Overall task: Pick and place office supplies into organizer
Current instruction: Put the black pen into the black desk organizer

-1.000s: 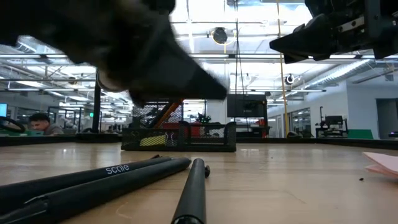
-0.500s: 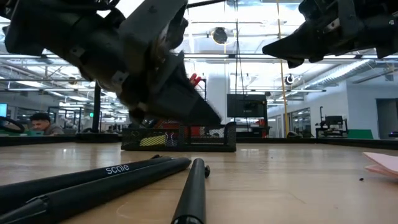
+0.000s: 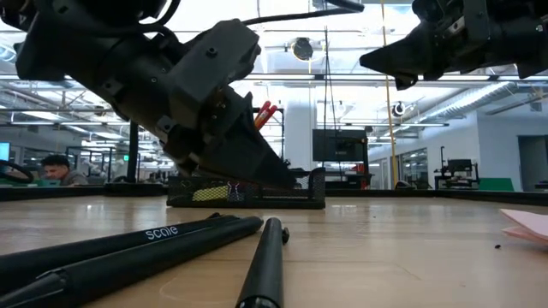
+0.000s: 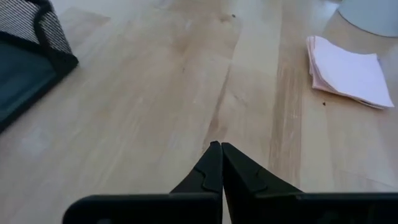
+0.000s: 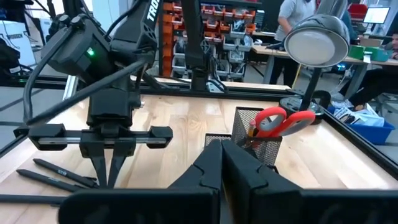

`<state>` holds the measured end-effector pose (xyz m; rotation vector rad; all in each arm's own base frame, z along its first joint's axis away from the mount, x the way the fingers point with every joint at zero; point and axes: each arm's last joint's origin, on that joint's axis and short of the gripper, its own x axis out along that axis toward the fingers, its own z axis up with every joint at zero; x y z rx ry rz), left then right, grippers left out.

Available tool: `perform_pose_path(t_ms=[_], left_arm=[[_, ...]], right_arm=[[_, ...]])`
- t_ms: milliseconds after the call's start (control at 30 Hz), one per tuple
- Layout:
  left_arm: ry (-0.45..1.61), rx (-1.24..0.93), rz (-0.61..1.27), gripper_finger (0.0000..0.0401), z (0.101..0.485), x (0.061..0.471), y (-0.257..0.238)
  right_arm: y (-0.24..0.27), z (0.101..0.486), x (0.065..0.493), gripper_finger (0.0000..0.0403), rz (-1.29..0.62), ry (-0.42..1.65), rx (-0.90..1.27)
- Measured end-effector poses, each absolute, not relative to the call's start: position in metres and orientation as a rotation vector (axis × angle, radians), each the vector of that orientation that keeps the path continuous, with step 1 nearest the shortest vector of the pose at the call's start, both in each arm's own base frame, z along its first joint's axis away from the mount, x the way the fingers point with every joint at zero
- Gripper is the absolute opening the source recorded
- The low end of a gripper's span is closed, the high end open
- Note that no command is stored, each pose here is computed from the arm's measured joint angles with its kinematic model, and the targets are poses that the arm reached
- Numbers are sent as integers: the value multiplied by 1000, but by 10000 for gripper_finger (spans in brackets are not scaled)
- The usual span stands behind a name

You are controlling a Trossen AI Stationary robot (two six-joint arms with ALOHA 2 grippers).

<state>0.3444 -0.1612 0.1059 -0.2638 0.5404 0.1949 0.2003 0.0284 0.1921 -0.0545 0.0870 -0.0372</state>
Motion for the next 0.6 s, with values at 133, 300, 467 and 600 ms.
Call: perform_pose_path(t_ms=[133,300,467,600], left_arm=[[532,-277,164,15,108,346,-162],[476,-319,147,4,113,348,-166],[529,-295,26,8,120,339,-195],[546,-246,117,3,137,345,-209]], right_arm=[[28,194,200,0,-34,73,-75],[28,194,200,0,-31,71,-131],[29,190,200,0,-24,112,-202],[28,180,199,0,-8,216,-290]])
